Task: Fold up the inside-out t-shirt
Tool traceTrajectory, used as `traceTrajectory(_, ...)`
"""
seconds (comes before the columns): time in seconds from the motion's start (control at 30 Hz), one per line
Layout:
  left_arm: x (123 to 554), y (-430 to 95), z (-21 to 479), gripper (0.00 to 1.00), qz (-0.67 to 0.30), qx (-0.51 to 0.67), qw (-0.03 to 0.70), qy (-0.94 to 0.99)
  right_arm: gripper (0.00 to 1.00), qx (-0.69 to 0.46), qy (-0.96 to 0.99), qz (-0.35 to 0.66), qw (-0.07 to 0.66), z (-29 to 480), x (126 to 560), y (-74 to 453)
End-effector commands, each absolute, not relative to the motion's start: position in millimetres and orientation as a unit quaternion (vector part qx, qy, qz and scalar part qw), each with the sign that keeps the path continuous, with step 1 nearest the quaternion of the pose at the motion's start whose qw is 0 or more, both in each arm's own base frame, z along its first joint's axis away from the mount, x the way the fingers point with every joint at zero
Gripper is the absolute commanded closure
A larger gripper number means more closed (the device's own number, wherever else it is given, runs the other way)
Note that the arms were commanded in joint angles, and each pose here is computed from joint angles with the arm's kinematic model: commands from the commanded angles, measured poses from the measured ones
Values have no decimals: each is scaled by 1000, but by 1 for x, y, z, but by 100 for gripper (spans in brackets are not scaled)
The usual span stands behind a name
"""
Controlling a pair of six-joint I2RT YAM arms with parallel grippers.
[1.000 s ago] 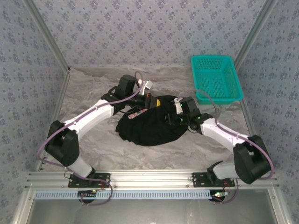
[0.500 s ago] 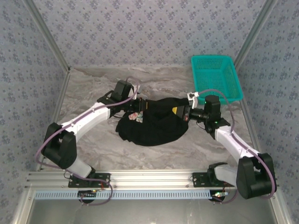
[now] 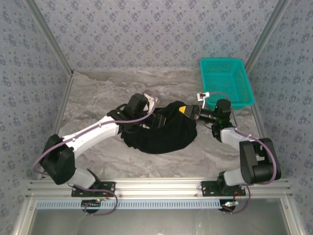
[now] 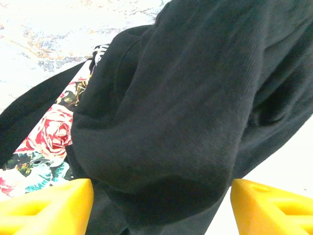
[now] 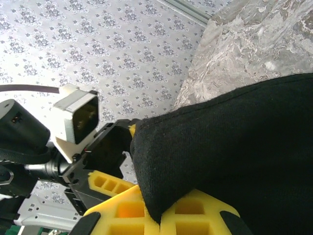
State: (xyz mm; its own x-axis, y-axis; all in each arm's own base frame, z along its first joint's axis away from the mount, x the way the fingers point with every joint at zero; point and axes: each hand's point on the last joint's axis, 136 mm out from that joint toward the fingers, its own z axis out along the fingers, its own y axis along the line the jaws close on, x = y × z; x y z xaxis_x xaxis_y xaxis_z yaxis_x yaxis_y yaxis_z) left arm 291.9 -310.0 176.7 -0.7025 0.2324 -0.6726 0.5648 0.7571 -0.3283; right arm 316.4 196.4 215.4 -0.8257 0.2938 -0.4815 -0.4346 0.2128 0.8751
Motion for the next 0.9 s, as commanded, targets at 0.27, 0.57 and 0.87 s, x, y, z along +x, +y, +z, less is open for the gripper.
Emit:
traceTrajectory(0.27,326,-346,156,43,-256,223,313,887,100,-72,745,573,334,231,311,192)
traceTrajectory(0.57,281,-352,253,96,-564,232,250,752,79,-22,903,164,396,193,310,112)
traceTrajectory(0.87,267,-339,277,100,-573,216,248,751,59,-183,854,181,453,233,271,164)
